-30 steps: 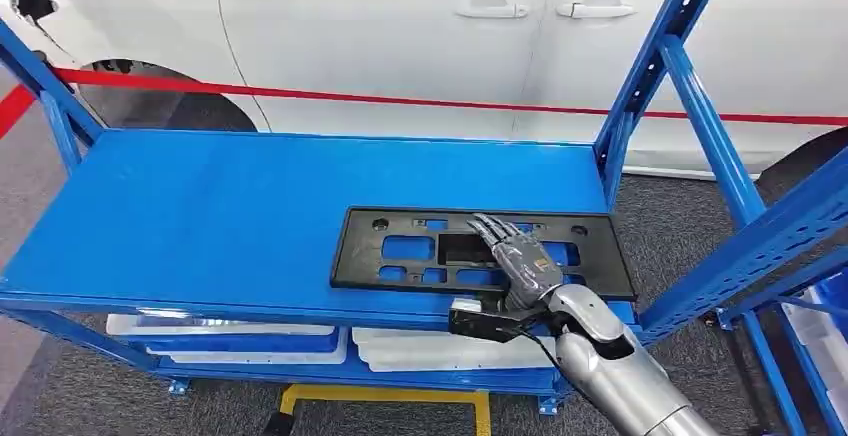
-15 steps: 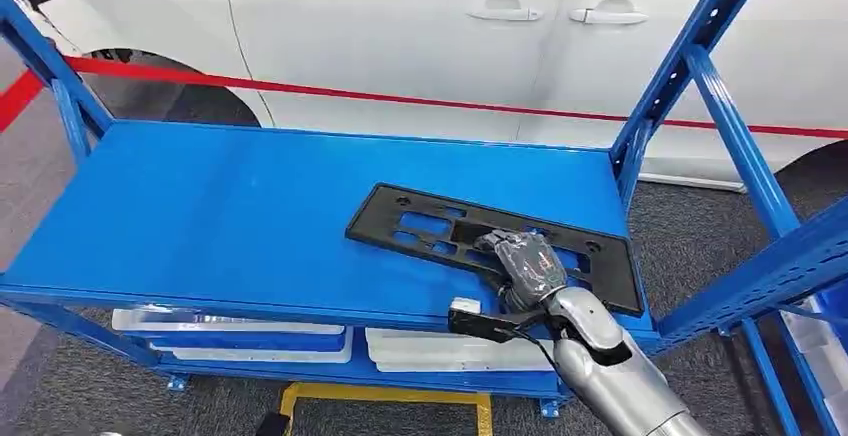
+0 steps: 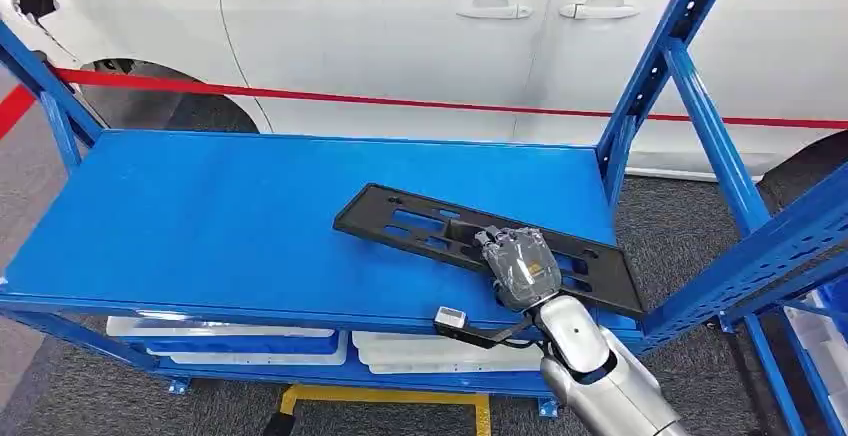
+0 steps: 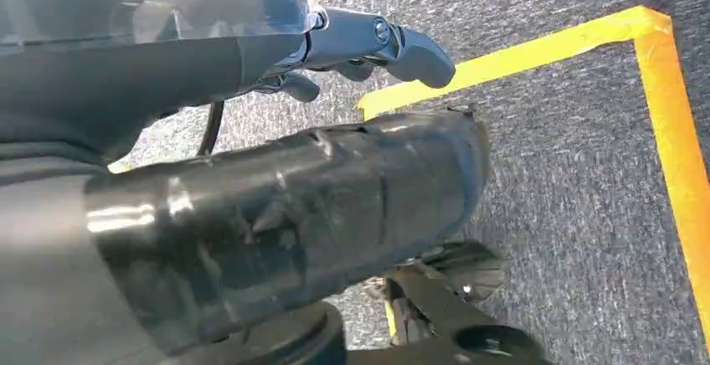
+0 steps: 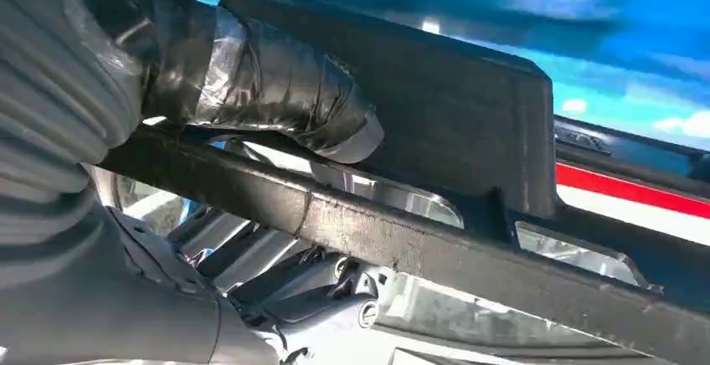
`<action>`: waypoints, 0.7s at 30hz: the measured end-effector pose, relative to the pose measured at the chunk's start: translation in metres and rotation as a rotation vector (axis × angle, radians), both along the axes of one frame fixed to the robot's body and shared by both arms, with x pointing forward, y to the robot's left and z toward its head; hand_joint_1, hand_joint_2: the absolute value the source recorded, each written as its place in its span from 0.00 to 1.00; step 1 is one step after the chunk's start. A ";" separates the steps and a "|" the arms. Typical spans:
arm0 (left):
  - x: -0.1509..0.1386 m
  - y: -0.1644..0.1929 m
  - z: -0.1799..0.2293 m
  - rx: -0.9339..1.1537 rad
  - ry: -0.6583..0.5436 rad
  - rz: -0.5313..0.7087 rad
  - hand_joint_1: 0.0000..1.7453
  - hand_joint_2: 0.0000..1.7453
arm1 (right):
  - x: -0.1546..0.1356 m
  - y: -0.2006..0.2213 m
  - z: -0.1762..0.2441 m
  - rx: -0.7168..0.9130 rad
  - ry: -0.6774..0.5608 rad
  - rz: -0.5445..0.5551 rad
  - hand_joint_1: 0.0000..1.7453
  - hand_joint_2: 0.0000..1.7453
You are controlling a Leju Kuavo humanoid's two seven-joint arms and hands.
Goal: Take the parts from the cabinet and place them on the table.
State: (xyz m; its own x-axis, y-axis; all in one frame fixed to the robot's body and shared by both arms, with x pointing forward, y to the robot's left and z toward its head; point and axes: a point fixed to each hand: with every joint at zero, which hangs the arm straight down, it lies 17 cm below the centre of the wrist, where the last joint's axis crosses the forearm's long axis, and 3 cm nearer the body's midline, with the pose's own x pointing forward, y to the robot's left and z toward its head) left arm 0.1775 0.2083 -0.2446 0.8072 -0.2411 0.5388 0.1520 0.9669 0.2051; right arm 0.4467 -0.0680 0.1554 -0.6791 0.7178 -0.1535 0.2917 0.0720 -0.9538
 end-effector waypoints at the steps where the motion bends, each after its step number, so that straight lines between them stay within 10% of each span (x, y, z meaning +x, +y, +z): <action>1: 0.000 0.000 0.000 0.000 0.000 0.000 0.00 0.00 | -0.001 0.001 0.001 0.002 -0.003 0.002 1.00 1.00; 21: 0.002 -0.003 0.000 0.003 0.010 0.002 0.00 0.00 | -0.068 0.084 0.077 0.083 -0.317 0.093 1.00 1.00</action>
